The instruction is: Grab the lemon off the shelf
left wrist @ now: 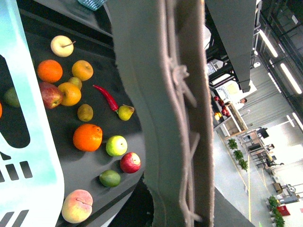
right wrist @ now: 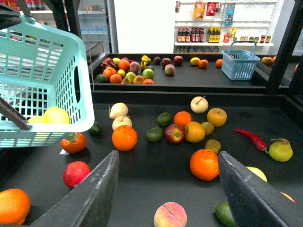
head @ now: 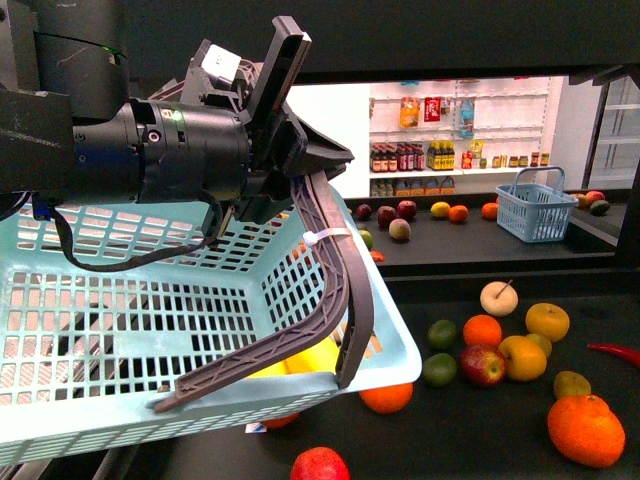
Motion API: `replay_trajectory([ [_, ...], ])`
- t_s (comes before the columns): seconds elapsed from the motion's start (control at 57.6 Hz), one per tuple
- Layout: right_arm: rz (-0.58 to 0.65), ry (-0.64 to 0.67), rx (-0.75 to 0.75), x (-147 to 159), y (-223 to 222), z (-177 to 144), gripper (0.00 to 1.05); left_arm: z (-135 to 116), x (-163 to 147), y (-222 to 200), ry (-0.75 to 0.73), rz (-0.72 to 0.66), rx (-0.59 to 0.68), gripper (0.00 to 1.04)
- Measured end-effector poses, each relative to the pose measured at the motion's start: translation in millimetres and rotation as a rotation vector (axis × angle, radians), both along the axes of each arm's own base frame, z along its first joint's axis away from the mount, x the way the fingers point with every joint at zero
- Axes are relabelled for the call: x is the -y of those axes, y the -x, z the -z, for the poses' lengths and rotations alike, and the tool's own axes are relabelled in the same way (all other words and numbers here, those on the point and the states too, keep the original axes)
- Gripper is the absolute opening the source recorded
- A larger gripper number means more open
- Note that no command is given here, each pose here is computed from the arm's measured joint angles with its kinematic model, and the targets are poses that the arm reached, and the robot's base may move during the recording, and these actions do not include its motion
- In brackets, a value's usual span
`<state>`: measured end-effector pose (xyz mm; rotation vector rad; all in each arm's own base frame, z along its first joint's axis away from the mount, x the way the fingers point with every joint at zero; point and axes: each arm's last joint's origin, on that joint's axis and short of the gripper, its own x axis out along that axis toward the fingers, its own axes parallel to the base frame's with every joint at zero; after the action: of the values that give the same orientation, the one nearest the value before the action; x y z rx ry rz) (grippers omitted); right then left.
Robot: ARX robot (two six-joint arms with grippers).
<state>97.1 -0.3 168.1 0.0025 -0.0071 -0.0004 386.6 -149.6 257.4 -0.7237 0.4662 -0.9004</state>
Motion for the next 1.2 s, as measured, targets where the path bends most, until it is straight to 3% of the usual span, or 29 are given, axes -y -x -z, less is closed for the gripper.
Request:
replay_trajectory([
  [0.208,0.0,0.0,0.0,0.0,0.0,0.0,0.99,0.0,0.0,0.0,0.0,0.0,0.0,0.09],
  [0.399,0.0,0.0,0.0,0.0,0.0,0.0,0.97,0.1,0.0,-0.2,0.0,-0.009,-0.002,0.09],
  [0.555,0.0,0.0,0.0,0.0,0.0,0.0,0.97,1.8,-2.9,-4.7,0.046,-0.24,-0.09,0.09],
  [0.711,0.0,0.0,0.0,0.0,0.0,0.0,0.97,1.7,-17.3,-13.4,0.124,-0.363,-0.104,0.09],
  [1.076,0.0,0.0,0.001,0.0,0.1,-0.1,0.97,-16.0,-110.1,-45.7,0.559,-0.696,0.038,0.09],
  [1.197,0.0,0.0,0.001,0.0,0.1,-0.1,0.97,-12.6,-145.6,-51.4,0.624,-0.771,0.054,0.09],
])
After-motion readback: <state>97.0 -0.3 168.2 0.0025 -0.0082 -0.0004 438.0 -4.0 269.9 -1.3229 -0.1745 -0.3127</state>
